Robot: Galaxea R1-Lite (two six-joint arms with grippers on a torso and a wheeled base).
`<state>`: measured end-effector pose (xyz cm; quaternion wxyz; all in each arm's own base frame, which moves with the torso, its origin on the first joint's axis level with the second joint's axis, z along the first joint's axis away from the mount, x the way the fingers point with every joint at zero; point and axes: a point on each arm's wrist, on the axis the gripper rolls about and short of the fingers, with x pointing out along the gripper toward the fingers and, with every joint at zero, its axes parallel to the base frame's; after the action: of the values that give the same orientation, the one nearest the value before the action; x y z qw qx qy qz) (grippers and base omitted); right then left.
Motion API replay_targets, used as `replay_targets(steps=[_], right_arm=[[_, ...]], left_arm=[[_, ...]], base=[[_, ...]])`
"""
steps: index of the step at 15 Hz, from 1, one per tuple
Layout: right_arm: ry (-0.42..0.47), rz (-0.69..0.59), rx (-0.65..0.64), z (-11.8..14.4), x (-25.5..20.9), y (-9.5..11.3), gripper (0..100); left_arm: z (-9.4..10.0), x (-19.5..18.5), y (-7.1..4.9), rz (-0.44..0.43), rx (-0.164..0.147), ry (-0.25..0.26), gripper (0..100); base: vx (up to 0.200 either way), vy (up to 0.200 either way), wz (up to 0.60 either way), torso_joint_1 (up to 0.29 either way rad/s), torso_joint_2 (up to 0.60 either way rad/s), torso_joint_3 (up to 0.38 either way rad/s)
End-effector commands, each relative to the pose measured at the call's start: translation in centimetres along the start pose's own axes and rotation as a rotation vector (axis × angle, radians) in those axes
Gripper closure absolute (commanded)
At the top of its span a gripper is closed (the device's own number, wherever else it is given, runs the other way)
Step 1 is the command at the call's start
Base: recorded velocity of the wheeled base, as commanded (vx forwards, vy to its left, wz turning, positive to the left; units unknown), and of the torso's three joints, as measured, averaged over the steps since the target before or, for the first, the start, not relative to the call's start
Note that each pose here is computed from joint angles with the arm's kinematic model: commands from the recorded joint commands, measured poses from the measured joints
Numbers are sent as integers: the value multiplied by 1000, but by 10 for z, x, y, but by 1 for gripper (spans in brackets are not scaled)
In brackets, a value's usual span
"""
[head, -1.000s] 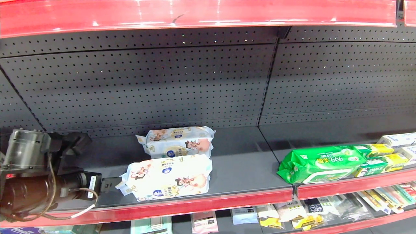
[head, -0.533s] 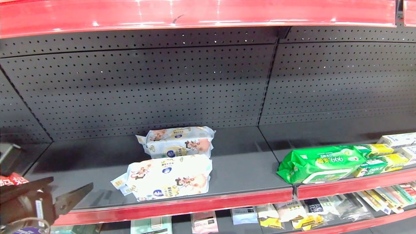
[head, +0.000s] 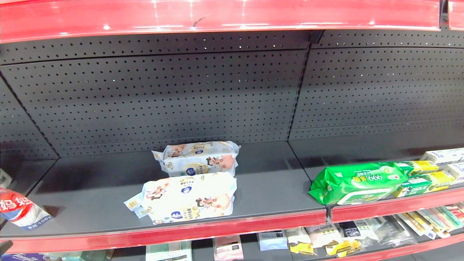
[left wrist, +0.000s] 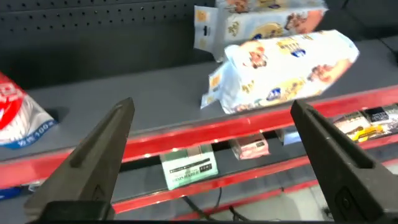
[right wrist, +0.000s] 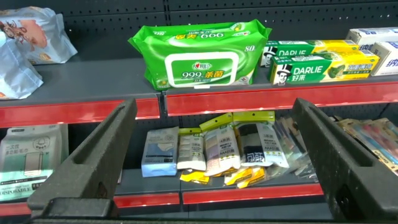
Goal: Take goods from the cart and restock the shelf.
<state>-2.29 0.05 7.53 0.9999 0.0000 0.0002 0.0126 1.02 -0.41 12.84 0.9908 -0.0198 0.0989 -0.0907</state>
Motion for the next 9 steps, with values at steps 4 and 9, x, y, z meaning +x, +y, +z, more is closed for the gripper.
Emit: replay_targets(steps=[4, 9], right_arm=[[1, 1, 0, 0, 0, 0, 0], [1, 1, 0, 0, 0, 0, 0]], left_arm=[[-51, -26, -3, 31, 64, -164, 0], [-54, -25, 1, 202, 46, -223, 0]], base=[[0, 0, 0, 0, 0, 0], [0, 0, 0, 0, 0, 0]])
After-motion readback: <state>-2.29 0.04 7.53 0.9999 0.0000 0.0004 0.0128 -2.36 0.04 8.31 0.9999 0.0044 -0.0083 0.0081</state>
